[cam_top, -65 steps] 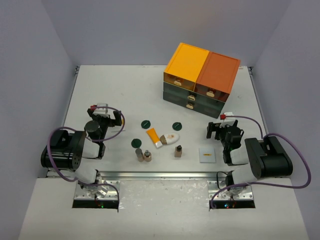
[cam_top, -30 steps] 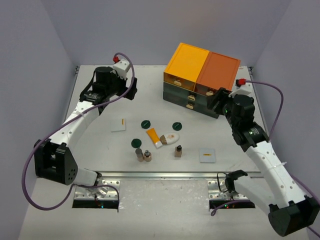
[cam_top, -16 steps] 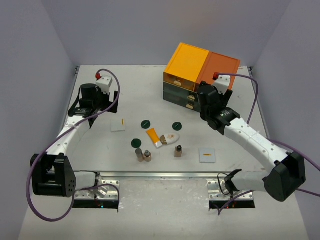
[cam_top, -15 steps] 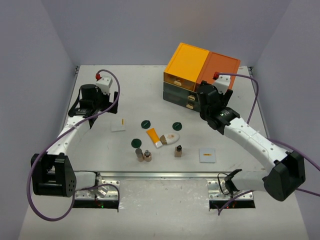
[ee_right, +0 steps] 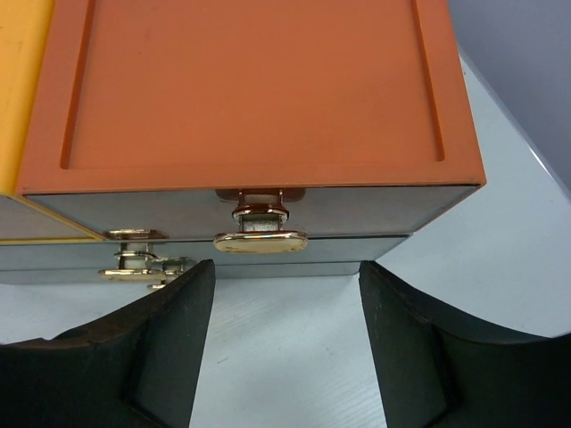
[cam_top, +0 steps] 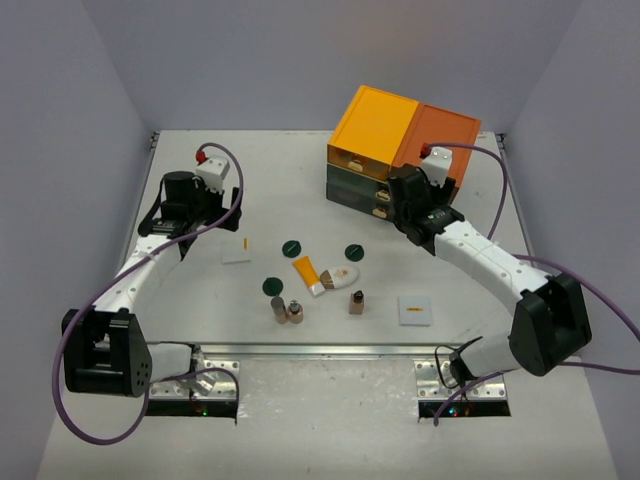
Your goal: Organize the makeup
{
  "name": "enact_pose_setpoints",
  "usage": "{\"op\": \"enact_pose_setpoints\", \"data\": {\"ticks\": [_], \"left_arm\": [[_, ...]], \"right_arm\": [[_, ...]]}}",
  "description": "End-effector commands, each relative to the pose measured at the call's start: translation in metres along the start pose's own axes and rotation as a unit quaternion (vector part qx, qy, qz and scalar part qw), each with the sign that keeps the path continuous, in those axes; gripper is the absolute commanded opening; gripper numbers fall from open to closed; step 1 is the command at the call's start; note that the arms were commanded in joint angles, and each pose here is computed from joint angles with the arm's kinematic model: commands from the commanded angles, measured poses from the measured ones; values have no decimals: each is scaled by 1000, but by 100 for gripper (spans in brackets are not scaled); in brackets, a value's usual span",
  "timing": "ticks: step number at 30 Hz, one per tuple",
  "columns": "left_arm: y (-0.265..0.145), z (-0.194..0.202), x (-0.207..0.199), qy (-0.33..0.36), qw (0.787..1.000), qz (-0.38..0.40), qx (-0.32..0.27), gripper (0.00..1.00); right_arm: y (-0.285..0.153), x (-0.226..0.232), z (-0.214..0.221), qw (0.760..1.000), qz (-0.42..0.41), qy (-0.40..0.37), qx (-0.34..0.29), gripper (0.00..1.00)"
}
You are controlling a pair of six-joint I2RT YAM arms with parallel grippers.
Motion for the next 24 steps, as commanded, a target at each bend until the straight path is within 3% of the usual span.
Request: {"op": "enact_pose_setpoints", "data": {"ticks": [1,13,17,20,24], "left_arm": [[-7,-16,-6,11,999,21,-38,100],[-5,-11,-5,11,999,20,-31,100],[-5,-9,-5,12,999,21,-28,100],[-4,-8,-5,11,999,23,-27,100],[-3,-4,-5,10,999,23,-22,100]], "right_arm": [[6,0,-23,999,2,40,-20,64],[17,5,-30,999,0,35,-41,52],[19,6,-30,998,0,30,-49,34],[19,7,-30,999,0,27,-47,4],[12,11,-19,999,-25,26,-28,0]]}}
Point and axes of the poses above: each gripper's point midway between its finger pads, its own y axis out along the fingers, its own x axis along the line the jaws close on, z = x × y, the point moved 6 cm from there along -y, back along the fingers, and after that the axes turned 15 degrees about -y, right-handed, at the moved point
